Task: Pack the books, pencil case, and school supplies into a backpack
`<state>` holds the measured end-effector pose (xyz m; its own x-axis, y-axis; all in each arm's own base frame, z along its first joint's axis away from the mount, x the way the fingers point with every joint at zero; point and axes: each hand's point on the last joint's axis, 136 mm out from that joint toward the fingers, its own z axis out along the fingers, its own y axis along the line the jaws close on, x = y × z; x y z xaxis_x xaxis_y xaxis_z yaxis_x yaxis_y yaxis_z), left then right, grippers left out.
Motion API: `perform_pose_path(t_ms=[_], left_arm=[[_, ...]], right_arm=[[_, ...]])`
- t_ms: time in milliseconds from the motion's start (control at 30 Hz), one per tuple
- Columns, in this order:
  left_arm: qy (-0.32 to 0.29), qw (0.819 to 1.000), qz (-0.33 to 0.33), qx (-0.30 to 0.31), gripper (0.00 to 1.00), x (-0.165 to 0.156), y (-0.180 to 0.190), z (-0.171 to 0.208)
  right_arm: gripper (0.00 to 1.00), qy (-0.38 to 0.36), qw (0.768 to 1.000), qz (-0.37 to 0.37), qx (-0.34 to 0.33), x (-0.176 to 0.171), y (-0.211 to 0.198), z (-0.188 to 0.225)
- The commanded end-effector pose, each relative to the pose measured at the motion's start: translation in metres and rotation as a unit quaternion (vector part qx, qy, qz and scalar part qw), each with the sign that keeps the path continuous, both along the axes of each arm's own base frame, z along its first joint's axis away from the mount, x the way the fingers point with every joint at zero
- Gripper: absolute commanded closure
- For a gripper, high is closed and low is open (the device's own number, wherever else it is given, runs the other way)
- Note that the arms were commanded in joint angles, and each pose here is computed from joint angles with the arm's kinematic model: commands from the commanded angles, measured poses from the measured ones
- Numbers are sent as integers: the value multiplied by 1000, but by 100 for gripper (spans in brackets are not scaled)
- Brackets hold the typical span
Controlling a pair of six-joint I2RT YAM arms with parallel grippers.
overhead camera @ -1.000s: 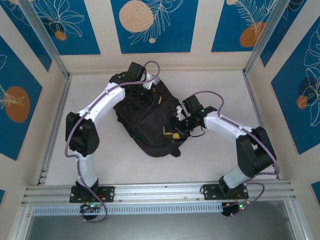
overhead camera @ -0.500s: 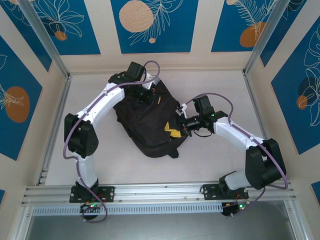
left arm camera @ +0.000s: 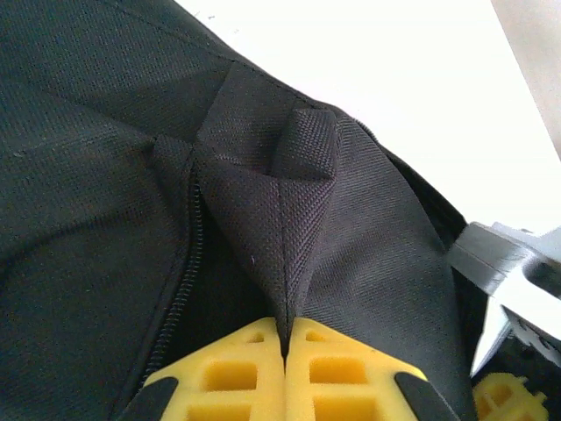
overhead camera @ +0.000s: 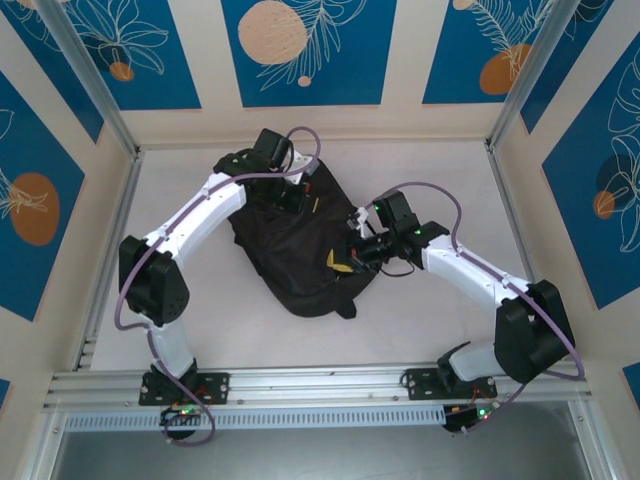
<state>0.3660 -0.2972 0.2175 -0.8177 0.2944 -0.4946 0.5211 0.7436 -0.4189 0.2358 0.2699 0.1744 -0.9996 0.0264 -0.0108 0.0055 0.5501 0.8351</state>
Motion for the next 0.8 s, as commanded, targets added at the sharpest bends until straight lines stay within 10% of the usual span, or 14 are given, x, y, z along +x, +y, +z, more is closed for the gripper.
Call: perform_pose_path(t_ms=[0, 133, 333, 433, 567, 767], left_arm=[[-20, 1000, 4, 10, 95, -8, 8, 16], [-32, 999, -2, 28, 50, -7, 8, 14], [-12, 997, -44, 61, 39, -15, -7, -19], [3, 995, -55, 82, 50, -14, -14, -38], [-12, 993, -46, 104, 100, -2, -12, -34], [-58, 996, -45, 48, 100, -7, -18, 13]], right_arm=[[100, -42, 996, -20, -72, 11, -17, -3], [100, -34, 997, -18, -64, 1, -19, -8], [100, -34, 998, -21, -38, 1, -19, -3], [100, -42, 999, -20, -24, 4, -20, 7], [100, -51, 998, -19, -34, 5, -26, 10], [97, -54, 997, -11, -56, 3, -36, 2]])
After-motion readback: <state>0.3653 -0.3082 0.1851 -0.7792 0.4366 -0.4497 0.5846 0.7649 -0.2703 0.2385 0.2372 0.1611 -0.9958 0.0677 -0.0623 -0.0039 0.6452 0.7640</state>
